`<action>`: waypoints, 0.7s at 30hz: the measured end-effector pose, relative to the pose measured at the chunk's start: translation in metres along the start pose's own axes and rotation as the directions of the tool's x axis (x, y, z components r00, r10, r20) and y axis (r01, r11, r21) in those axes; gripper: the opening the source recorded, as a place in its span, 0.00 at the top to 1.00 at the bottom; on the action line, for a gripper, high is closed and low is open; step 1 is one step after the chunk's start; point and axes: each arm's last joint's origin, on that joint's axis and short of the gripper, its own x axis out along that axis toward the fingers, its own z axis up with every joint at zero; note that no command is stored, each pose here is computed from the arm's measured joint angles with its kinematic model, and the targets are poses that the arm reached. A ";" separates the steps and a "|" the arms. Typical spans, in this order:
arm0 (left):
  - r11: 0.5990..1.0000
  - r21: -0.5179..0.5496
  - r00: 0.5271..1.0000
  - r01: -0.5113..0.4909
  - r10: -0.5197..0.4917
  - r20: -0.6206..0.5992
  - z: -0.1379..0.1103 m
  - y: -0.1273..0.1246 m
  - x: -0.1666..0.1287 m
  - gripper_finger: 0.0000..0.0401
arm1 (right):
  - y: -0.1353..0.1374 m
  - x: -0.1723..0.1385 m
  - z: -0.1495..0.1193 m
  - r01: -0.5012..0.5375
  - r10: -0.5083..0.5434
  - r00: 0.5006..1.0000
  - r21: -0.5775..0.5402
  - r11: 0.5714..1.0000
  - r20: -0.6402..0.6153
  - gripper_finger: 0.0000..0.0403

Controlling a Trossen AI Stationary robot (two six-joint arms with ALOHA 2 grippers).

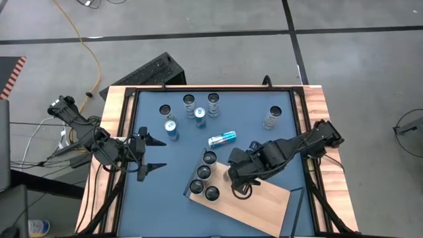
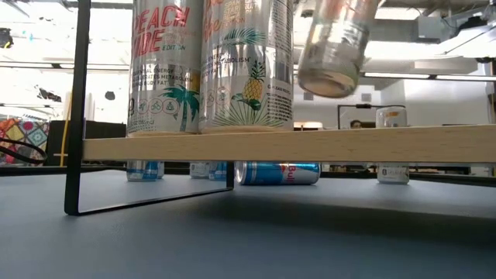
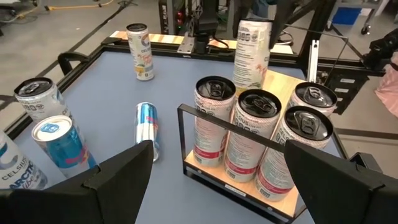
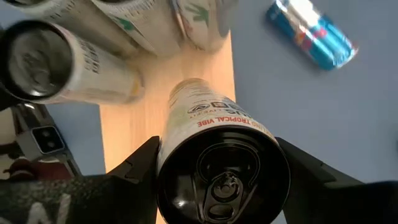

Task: Place canned beverage on shelf
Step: Put the left white yellow soda can aligned with the other white yellow soda can on the shelf

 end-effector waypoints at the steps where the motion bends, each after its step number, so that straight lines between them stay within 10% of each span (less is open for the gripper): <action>1: 1.000 0.000 1.000 -0.001 0.001 0.000 0.000 0.000 0.000 0.13 | 0.000 -0.001 0.001 0.001 -0.001 1.000 -0.009 1.000 0.009 0.44; 21: 0.999 -0.009 0.999 -0.043 0.043 0.015 0.000 0.001 0.000 0.13 | 0.042 0.029 0.031 -0.050 0.043 0.998 -0.180 0.982 -0.042 0.44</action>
